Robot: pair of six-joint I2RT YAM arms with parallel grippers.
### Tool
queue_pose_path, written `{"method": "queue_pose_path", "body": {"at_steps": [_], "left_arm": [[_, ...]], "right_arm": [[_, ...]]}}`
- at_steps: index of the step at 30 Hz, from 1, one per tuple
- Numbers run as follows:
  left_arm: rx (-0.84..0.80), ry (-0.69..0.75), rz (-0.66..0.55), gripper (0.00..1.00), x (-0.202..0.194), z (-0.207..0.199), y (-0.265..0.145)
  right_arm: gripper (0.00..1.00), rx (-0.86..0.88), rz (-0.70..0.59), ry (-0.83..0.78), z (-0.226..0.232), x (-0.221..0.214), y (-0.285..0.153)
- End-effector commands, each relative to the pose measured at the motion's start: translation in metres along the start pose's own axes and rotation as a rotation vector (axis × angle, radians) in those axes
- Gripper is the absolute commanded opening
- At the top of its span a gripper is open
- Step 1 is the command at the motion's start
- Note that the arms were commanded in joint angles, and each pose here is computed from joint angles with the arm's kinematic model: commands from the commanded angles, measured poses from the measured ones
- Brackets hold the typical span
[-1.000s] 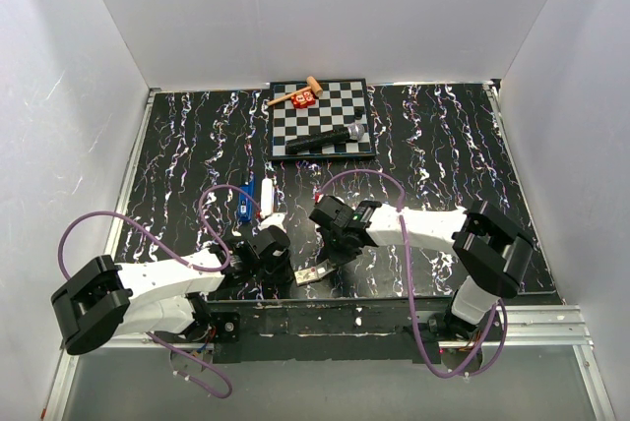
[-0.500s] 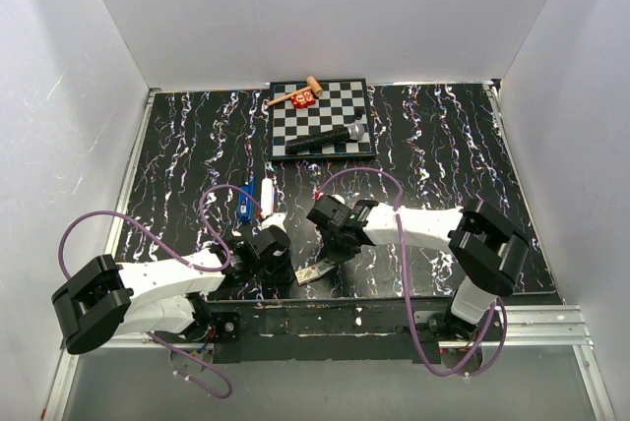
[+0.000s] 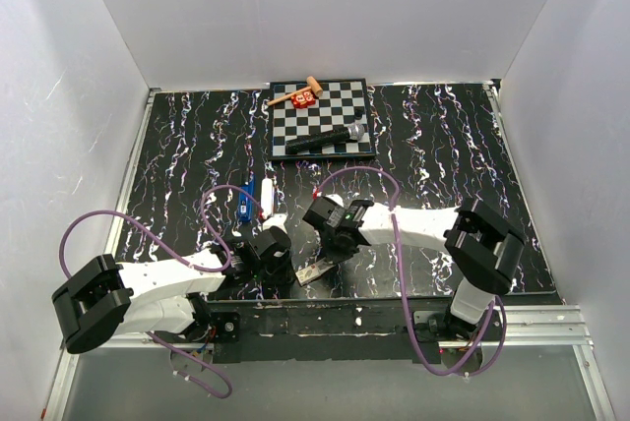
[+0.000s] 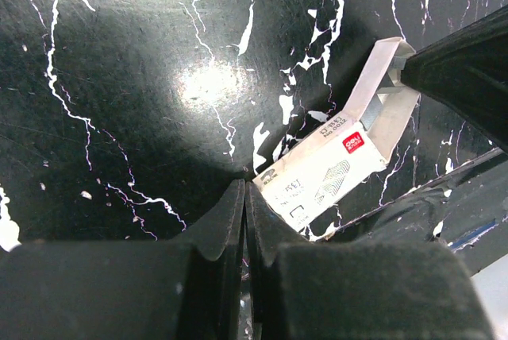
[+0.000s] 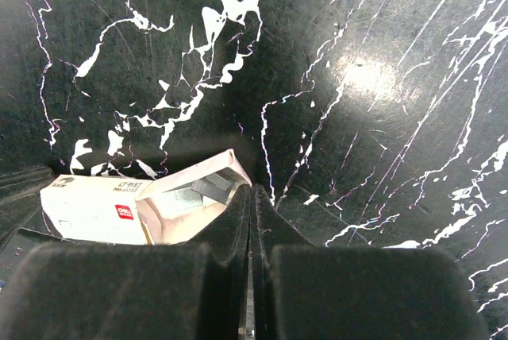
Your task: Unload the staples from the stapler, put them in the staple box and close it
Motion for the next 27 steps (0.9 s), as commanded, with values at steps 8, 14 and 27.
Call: {"method": "queue_pose_path", "body": {"at_steps": [8,14,27], "left_arm": [[-0.013,0.025,0.027,0.0,-0.002,-0.005,-0.002],[-0.011,0.028,0.033,0.0,-0.004,-0.004,-0.002],[-0.013,0.031,0.041,0.0,-0.006,-0.007,-0.001]], "right_arm": [[0.01,-0.086,-0.045,-0.037,0.009,0.005,-0.005],[0.01,-0.106,-0.055,-0.053,0.013,0.006,-0.009],[0.01,-0.088,-0.05,-0.033,0.021,0.007,-0.003]]}}
Point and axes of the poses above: each gripper's point midway between its finger pads, its own y axis out along the fingers, its own z axis along the line the jaws close on, x = y × z, the point moved 9 cm from there along -y, back along the fingers, and after that the axes turned 3 degrees about -y, right-handed, at the moved point
